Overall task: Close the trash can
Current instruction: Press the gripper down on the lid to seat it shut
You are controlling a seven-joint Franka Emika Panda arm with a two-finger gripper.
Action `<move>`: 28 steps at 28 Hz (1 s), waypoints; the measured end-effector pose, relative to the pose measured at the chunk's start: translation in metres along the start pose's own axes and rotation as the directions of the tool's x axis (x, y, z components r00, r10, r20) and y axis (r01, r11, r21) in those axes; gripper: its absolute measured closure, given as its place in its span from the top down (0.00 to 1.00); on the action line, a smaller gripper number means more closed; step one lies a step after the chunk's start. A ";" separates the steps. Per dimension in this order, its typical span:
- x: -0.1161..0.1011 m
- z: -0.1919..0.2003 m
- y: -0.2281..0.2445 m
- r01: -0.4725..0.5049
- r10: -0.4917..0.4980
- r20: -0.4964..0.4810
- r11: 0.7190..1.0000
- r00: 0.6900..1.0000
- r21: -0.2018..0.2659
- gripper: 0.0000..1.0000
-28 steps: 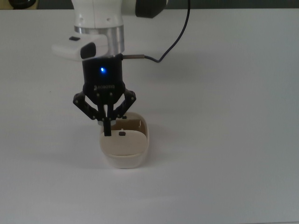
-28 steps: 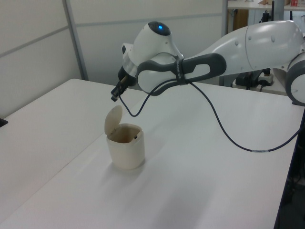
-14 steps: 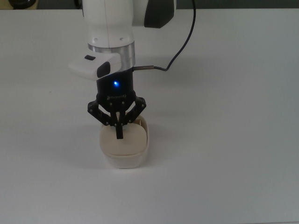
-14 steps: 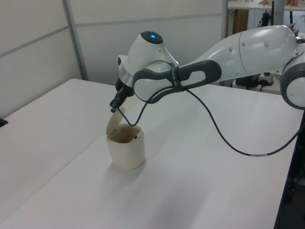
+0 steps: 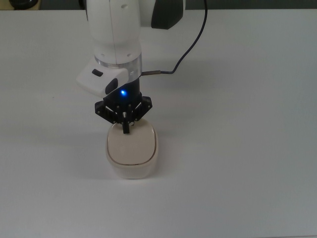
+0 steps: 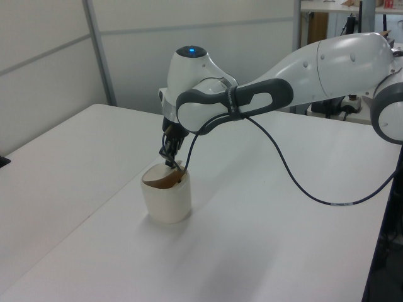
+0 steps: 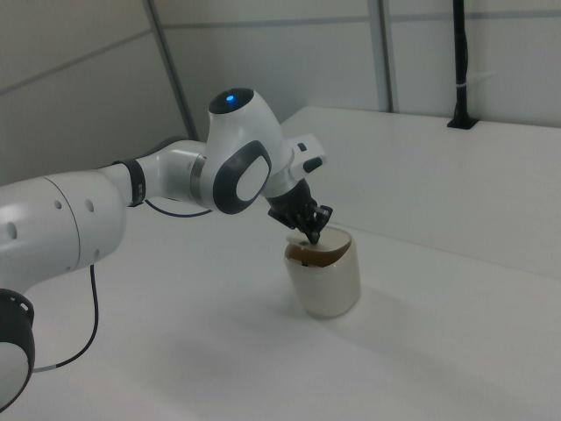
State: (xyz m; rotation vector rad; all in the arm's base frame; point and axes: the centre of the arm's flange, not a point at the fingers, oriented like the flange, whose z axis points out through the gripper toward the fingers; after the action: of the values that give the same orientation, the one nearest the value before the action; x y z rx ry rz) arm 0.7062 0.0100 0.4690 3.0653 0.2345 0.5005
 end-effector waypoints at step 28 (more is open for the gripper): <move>-0.012 0.025 -0.011 0.023 -0.023 0.078 1.000 0.997 0.005 0.01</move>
State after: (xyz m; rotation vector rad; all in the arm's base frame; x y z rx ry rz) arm 0.7016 0.0190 0.4411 3.0748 0.2683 0.3786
